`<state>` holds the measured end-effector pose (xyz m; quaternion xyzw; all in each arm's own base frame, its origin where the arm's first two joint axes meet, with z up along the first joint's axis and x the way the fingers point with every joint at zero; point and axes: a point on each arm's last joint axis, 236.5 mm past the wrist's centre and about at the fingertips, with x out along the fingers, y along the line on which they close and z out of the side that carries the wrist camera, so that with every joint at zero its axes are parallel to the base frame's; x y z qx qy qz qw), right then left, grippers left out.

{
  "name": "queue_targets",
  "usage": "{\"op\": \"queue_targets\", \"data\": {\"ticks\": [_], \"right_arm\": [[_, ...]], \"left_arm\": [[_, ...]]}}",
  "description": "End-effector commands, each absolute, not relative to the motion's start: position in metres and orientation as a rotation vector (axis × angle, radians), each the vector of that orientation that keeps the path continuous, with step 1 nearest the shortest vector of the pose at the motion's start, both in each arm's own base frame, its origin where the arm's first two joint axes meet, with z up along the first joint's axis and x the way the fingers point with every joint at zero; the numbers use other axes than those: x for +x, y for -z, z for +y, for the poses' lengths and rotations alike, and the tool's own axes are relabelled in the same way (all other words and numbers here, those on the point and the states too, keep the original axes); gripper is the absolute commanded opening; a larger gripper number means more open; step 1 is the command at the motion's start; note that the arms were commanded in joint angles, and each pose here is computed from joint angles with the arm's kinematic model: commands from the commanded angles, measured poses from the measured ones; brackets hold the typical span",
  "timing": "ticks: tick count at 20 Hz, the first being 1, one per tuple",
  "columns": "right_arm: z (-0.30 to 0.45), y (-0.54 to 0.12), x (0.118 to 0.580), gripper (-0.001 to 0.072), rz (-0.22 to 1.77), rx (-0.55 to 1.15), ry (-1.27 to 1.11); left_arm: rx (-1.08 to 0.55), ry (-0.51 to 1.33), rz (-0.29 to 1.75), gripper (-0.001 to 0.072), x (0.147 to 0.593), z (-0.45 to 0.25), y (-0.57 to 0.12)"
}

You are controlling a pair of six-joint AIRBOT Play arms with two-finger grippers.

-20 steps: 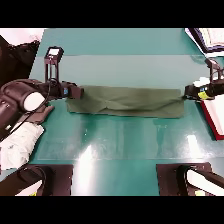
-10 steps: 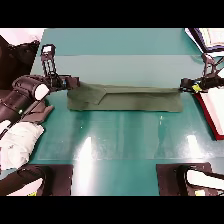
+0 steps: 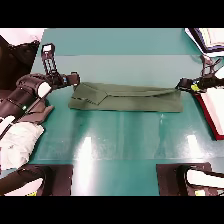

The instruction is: Fold the shirts.

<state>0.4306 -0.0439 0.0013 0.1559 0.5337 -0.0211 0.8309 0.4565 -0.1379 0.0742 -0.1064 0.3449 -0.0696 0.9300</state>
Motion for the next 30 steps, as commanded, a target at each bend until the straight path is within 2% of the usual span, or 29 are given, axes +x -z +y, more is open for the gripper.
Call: {"op": "queue_targets", "data": {"ticks": [1,2,3,5,6,10,12,17,20,22,23,26,30], "right_arm": [[-0.059,-0.015,0.421,0.0557,1.121,0.344,0.068],[-0.065,-0.011,0.41,0.0557,1.162,0.35,0.07],[-0.071,-0.004,0.396,0.0557,1.221,0.351,0.061],[-0.074,0.011,0.375,0.0557,1.32,0.391,-0.008],[-0.074,0.019,0.367,0.0557,1.355,0.448,-0.051],[-0.067,0.041,0.367,0.0579,1.376,0.702,-0.18],[-0.063,0.049,0.374,0.0578,1.357,0.77,-0.222],[-0.057,0.076,0.375,0.0578,1.398,0.823,-0.246],[-0.046,0.082,0.38,0.0568,1.401,0.812,-0.283],[-0.036,0.083,0.391,0.0426,1.368,0.798,-0.306],[-0.03,0.082,0.398,0.0387,1.349,0.783,-0.316],[-0.011,0.075,0.408,0.002,1.301,0.745,-0.397],[0.013,0.049,0.415,0.0017,1.246,0.72,-0.495]], "left_arm": [[-0.216,0.144,0.699,0.0623,0.46,-0.138,-0.085],[-0.216,0.141,0.71,0.0622,0.458,-0.138,-0.085],[-0.215,0.138,0.721,0.0548,0.456,-0.137,-0.083],[-0.206,0.127,0.761,0.0061,0.451,-0.135,-0.075],[-0.202,0.122,0.778,0.0034,0.448,-0.134,-0.072],[-0.186,0.1,0.855,0.0034,0.435,-0.129,-0.059],[-0.183,0.093,0.882,0.0034,0.43,-0.127,-0.054],[-0.197,0.101,0.902,0.0034,0.426,-0.131,-0.052],[-0.152,0.165,0.908,0.0028,0.421,-0.148,-0.051],[-0.128,0.211,0.908,0.0027,0.414,-0.168,-0.052],[-0.118,0.238,0.905,0.0027,0.41,-0.179,-0.053],[-0.121,0.32,0.866,0.0027,0.404,-0.214,-0.061],[-0.117,0.409,0.845,0.0026,0.407,-0.263,-0.06]]}}
